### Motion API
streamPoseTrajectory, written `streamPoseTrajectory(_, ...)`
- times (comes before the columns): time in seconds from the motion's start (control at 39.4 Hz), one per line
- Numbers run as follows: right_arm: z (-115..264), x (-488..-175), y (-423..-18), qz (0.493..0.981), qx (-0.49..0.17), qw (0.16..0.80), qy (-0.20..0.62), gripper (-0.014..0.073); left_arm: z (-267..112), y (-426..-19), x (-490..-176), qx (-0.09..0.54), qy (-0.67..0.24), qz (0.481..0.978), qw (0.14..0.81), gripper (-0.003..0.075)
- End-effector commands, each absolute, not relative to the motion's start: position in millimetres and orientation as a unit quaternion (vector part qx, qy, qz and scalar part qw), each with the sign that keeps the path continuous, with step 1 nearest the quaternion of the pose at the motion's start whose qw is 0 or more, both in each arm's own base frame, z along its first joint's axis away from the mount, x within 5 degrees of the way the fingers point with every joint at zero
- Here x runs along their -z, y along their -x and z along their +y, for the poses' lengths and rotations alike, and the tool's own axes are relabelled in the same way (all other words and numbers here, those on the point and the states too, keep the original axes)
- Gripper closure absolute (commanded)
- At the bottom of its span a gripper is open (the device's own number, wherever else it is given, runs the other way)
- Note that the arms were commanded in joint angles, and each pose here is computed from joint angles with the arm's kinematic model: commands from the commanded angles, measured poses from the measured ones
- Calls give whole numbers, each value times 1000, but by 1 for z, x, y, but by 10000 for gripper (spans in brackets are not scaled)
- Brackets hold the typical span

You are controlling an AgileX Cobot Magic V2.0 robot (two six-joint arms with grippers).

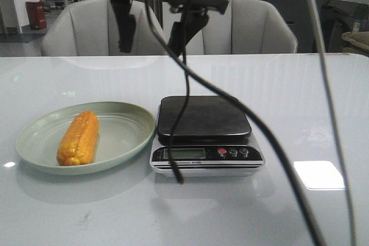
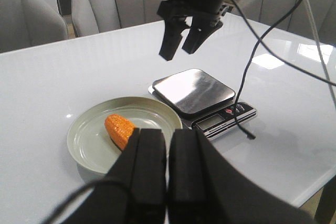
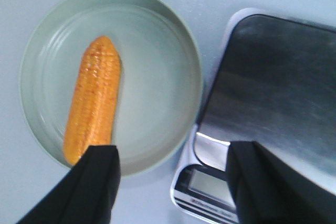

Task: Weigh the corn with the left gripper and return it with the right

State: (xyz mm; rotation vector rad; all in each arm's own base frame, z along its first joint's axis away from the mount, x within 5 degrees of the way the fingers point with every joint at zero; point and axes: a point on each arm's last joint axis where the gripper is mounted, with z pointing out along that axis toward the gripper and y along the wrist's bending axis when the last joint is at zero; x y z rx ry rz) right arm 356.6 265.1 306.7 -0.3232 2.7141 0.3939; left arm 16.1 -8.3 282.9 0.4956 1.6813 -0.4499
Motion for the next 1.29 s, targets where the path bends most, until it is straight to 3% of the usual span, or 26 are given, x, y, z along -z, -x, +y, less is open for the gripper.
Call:
streamPoseTrajectory(0.0, 238, -361, -344, 948, -145, 236, 157, 62, -5, -11, -298, 213, -206, 690, 660, 596)
streamPoseTrajectory(0.35, 160, -379, -313, 935, -108, 282, 186, 62, -5, -11, -298, 213, -206, 690, 660, 596)
streamPoseTrajectory(0.76, 100, -393, -197, 862, -139, 453, 181, 62, -5, -11, -298, 213, -206, 690, 660, 596)
streamPoseTrajectory(0.96, 68, -378, -135, 805, -159, 547, 166, 62, -5, -11, -298, 213, -206, 690, 660, 596)
streamPoseTrajectory(1.27, 27, -319, -52, 696, -188, 679, 141, 62, -5, -11, -298, 213, -206, 690, 660, 596)
